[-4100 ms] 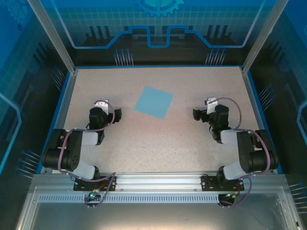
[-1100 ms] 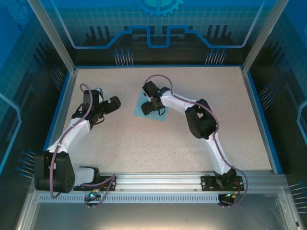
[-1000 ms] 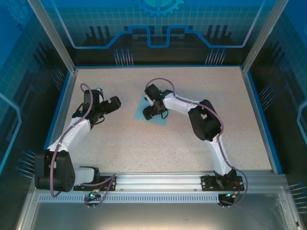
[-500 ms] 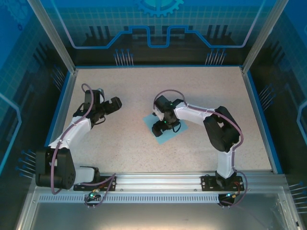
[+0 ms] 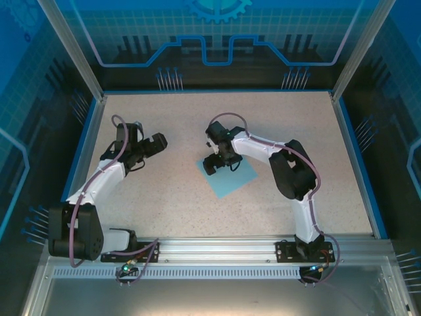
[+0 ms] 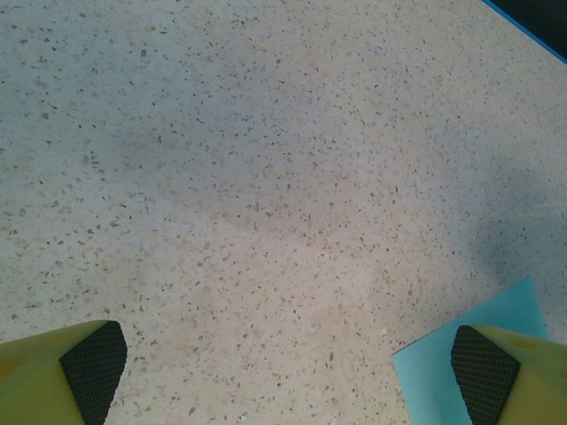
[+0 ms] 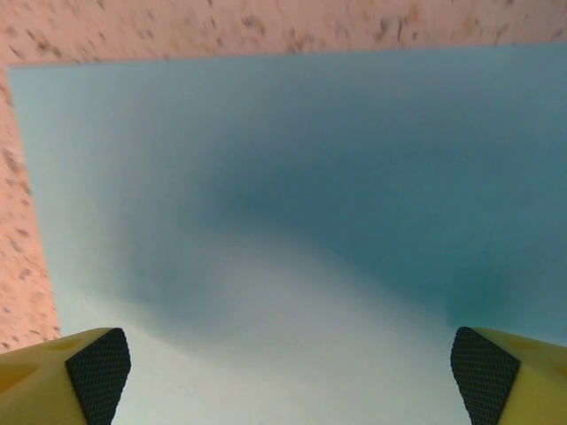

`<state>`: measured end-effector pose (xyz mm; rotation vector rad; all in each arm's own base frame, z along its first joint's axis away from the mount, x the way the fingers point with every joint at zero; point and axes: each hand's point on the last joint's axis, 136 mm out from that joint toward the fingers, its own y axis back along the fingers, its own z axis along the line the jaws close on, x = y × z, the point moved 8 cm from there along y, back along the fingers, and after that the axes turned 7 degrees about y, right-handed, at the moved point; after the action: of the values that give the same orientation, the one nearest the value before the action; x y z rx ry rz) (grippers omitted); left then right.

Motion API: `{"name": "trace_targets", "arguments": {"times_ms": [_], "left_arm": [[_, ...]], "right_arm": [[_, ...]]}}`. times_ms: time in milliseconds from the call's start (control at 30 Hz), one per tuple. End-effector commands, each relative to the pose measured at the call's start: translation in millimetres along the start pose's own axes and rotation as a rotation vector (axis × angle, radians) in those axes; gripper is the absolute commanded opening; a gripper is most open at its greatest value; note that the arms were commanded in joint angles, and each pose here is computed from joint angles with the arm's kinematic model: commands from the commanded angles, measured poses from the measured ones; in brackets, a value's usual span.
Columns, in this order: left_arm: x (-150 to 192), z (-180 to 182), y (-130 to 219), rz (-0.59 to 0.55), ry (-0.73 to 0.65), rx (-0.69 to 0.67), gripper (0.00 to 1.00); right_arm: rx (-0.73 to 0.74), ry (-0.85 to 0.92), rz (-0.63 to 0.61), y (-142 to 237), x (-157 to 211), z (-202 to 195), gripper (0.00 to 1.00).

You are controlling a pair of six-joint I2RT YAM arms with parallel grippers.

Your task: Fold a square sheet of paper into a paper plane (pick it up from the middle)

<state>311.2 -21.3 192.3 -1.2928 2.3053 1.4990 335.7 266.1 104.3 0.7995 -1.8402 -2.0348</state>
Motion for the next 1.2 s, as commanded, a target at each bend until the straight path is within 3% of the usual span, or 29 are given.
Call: {"name": "trace_targets", "arguments": {"times_ms": [0, 900, 1167], "left_arm": [[0, -9, 3, 0.019, 0.02, 0.037, 0.99], [2, -11, -3, 0.043, 0.025, 0.029, 0.98], [1, -10, -5, 0.047, 0.024, 0.024, 0.98]], "right_arm": [[0.0, 0.01, 0.058, 1, 7, -9, 0.98], [0.058, 0.031, 0.224, -44, 30, -12, 0.83], [0.045, -0.006, 0.202, -38, 29, -16, 0.7]]}}
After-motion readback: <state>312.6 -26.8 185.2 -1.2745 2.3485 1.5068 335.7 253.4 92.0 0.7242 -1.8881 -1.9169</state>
